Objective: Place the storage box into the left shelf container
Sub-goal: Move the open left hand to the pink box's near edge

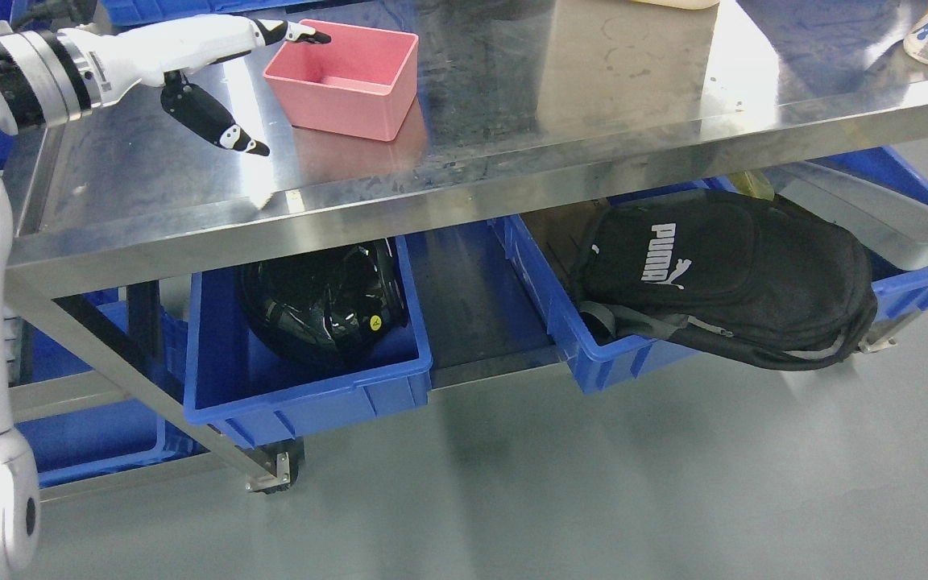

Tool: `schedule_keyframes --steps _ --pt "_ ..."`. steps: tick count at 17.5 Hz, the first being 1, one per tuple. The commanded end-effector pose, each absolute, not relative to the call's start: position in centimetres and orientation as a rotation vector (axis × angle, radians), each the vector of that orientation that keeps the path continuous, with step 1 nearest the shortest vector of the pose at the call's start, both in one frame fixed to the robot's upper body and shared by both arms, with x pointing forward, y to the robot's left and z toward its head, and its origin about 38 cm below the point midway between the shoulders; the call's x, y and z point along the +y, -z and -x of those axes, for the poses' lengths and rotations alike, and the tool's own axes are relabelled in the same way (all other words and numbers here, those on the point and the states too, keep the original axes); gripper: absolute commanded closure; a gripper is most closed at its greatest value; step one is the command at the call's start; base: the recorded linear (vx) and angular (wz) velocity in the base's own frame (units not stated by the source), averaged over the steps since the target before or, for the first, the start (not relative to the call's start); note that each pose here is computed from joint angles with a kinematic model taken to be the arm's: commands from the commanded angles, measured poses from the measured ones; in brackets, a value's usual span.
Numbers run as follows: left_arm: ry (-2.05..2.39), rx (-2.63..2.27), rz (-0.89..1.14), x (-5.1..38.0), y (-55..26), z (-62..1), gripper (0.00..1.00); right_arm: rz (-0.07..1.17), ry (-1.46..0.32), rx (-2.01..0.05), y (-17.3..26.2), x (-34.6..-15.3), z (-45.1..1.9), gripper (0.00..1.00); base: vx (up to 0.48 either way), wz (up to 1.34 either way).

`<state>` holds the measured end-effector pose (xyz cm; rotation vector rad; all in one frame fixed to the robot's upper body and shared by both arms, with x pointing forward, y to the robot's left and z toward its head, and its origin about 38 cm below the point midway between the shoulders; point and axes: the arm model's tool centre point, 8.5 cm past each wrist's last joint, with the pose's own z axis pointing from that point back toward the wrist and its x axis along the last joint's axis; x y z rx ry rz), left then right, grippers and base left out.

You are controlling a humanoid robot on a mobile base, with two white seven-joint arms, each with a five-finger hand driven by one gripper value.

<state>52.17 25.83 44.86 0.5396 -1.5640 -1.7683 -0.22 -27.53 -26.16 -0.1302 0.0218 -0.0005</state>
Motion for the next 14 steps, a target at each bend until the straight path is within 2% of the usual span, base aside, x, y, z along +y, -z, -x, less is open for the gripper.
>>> schedule_keyframes --steps 1,7,10,14 --pt "1.831 -1.342 -0.484 23.3 -40.9 -55.3 0.02 0.148 0.003 0.013 26.1 -28.7 0.2 0.00 0.000 0.00" --pt "1.819 -1.339 -0.393 18.4 -38.2 -57.5 0.05 0.148 0.003 0.013 26.1 -28.7 0.2 0.00 0.000 0.00" --pt "1.797 -1.303 -0.435 18.2 -37.8 -58.6 0.09 0.148 0.003 0.013 26.1 -28.7 0.2 0.00 0.000 0.00" --pt "1.753 -1.360 -0.418 16.7 -37.2 -59.1 0.35 0.148 0.003 0.013 26.1 -28.7 0.2 0.00 0.000 0.00"
